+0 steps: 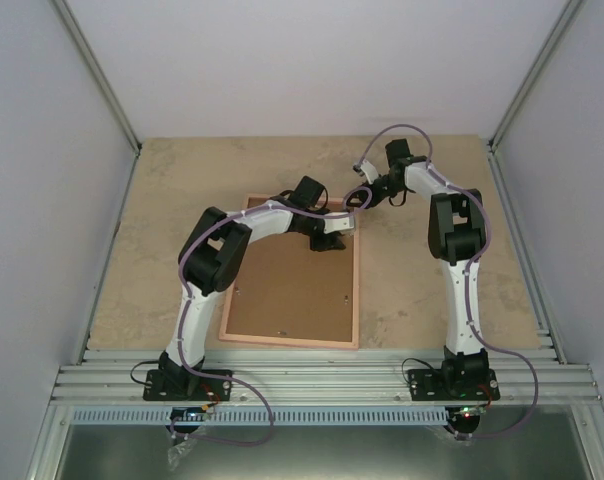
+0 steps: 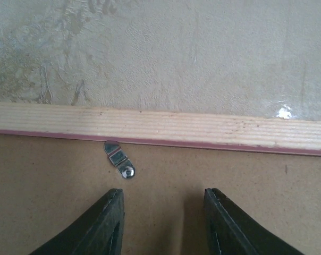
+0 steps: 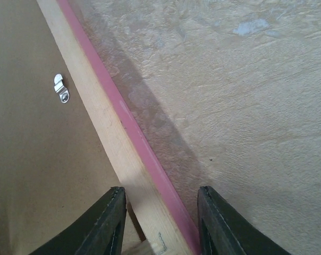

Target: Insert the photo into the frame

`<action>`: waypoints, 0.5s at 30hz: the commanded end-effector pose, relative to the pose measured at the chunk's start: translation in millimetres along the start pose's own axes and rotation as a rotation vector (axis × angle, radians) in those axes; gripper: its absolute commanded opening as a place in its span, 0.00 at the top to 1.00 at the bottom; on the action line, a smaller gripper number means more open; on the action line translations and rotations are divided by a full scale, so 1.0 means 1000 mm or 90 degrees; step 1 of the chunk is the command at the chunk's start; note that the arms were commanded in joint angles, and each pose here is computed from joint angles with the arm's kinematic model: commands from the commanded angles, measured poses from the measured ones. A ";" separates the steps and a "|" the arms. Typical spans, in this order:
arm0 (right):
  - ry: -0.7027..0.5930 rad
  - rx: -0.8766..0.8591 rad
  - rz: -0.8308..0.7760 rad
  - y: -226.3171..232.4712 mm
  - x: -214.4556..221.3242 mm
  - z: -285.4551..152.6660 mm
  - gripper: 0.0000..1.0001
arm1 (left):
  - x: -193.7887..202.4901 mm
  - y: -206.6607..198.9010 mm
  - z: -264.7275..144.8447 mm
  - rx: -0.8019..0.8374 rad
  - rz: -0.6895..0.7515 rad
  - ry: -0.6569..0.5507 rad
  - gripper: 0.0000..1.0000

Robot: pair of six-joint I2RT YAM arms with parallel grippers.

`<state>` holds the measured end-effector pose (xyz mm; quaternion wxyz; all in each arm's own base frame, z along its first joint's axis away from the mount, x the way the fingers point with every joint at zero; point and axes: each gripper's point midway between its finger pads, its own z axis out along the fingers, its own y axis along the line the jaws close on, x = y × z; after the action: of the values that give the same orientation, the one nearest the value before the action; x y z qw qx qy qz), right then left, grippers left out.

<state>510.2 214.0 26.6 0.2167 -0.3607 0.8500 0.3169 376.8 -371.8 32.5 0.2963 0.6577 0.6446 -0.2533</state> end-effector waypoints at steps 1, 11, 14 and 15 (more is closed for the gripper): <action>0.056 -0.010 0.044 0.005 0.029 0.017 0.62 | 0.002 0.003 0.006 -0.016 0.000 0.021 0.57; 0.064 0.001 0.045 0.000 0.030 0.019 0.72 | 0.004 0.016 0.018 -0.054 -0.032 0.048 0.58; 0.066 0.002 0.043 0.000 0.031 0.019 0.74 | 0.004 0.018 0.022 -0.042 -0.033 0.057 0.59; 0.067 0.001 0.043 0.000 0.032 0.020 0.75 | 0.004 0.017 0.023 -0.038 -0.031 0.059 0.60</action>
<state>509.7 214.7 26.1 0.2175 -0.3666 0.8483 0.3143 395.3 -385.9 34.5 0.3067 0.6418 0.6672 -0.2211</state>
